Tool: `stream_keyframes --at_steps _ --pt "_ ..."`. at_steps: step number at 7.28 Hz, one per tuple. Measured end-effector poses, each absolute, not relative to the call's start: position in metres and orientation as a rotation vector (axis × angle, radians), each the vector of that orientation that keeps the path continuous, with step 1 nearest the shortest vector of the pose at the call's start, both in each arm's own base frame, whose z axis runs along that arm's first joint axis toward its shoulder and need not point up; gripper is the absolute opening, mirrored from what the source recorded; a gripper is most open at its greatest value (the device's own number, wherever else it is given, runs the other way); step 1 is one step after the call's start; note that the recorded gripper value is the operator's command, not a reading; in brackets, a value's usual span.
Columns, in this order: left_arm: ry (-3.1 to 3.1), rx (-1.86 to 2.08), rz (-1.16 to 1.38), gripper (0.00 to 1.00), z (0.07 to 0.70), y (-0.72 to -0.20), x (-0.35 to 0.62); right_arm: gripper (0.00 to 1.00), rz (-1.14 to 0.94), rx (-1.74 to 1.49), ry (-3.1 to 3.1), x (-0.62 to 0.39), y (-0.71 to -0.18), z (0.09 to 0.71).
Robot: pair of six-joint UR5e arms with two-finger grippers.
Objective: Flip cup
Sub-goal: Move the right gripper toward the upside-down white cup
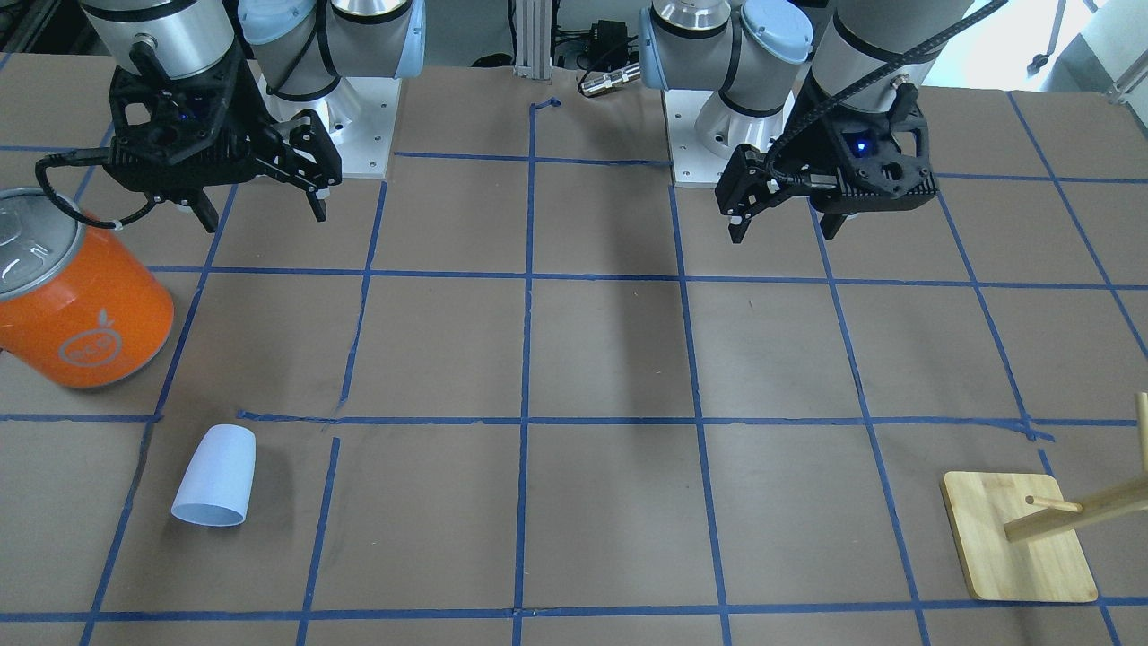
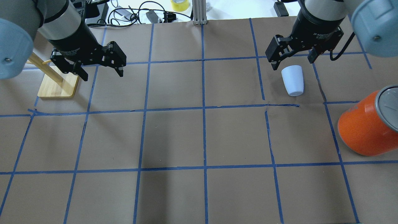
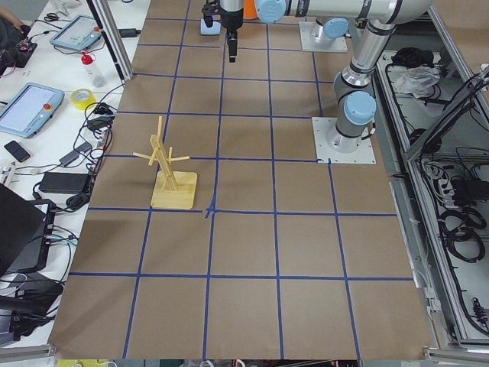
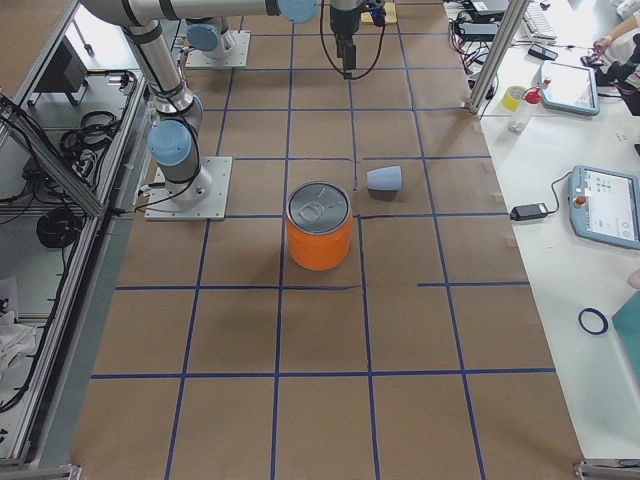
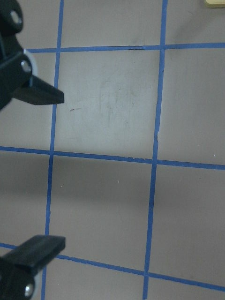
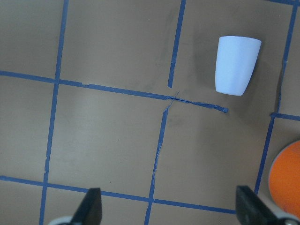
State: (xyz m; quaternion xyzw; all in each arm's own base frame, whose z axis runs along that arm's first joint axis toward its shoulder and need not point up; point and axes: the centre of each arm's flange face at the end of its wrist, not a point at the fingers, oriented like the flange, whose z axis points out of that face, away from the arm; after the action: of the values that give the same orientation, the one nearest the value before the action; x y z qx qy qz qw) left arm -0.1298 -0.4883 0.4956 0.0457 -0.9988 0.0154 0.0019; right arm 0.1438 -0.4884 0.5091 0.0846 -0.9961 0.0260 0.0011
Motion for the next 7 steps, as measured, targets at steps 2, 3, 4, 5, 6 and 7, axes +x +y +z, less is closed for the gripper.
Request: stream_keyframes --at_steps 2,3,4,5,6,7 --pt "-3.136 0.138 0.053 1.0 0.497 -0.487 -0.13 1.0 0.077 0.263 -3.125 0.141 -0.49 0.508" --pt "-3.137 0.137 0.054 1.0 0.498 -0.486 -0.13 1.0 0.09 0.25 -3.126 0.141 -0.49 0.509" --pt "-3.137 0.136 0.054 1.0 0.498 -0.486 -0.13 0.98 0.143 0.236 -3.126 0.141 -0.491 0.513" --pt "-3.136 0.136 0.055 1.0 0.498 -0.486 -0.13 0.98 0.178 0.224 -3.13 0.141 -0.5 0.509" --pt "-3.136 0.136 0.055 1.0 0.498 -0.486 -0.13 0.98 0.17 0.205 -3.136 0.136 -0.519 0.493" --pt "-3.135 0.136 0.051 1.0 0.497 -0.486 -0.13 0.98 0.158 0.16 -3.136 0.121 -0.549 0.465"
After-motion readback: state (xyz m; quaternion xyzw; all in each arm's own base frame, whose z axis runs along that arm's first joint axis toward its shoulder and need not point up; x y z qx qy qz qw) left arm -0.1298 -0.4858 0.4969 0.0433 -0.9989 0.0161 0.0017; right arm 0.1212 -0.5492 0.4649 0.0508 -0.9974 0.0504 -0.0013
